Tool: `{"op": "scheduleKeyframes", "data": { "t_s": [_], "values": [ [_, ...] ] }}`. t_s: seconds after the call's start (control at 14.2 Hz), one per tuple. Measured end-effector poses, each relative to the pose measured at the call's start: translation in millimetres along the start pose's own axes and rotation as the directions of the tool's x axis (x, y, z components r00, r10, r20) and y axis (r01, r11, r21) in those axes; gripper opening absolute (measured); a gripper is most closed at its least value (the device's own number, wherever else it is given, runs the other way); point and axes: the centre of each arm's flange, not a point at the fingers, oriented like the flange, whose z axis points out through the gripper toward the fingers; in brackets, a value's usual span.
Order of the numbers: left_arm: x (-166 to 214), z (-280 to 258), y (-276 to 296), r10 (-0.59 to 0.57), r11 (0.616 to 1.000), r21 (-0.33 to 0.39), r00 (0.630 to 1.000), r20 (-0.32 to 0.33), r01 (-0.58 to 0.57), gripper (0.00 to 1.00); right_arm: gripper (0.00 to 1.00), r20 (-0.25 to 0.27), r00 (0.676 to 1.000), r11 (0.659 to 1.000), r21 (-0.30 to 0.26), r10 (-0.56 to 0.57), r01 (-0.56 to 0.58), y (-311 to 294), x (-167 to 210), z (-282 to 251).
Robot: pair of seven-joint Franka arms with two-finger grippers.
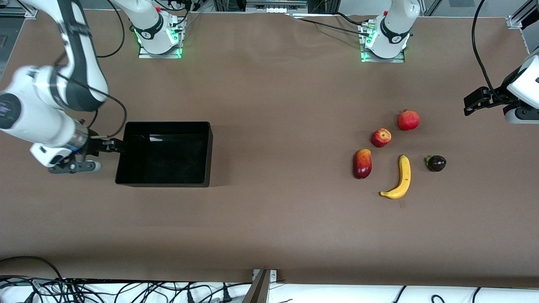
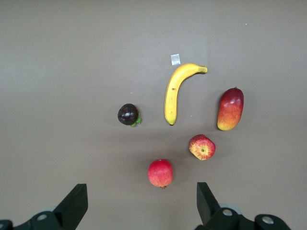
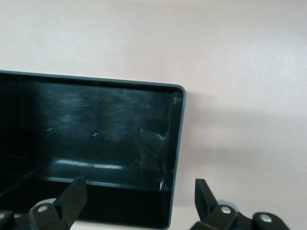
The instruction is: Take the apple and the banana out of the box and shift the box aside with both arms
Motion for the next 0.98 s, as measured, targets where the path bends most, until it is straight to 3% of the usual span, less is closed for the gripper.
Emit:
{"op": "scheduleKeyframes", "data": {
  "t_s": [0.42, 0.7, 0.98],
  "values": [
    [-1.7, 0.7, -3.9, -0.007, 1.0, -0.001, 1.0, 0.014, 0.007, 1.0, 1.0, -0.02, 1.0, 0.999, 0.04, -0.02, 0.021, -3.8, -66.6, -129.4],
    [-2.0, 0.7, -4.0, -0.007, 1.0, -0.001, 1.0, 0.016, 0.007, 1.0, 1.0, -0.017, 1.0, 0.999, 0.024, -0.025, 0.026, 1.5, -95.1, -137.1],
    [-2.7, 1.0, -3.5, -0.006, 1.0, -0.001, 1.0, 0.022, 0.006, 1.0, 1.0, -0.014, 0.999, 0.999, 0.014, -0.045, 0.045, -8.4, -96.1, -130.8]
  ]
}}
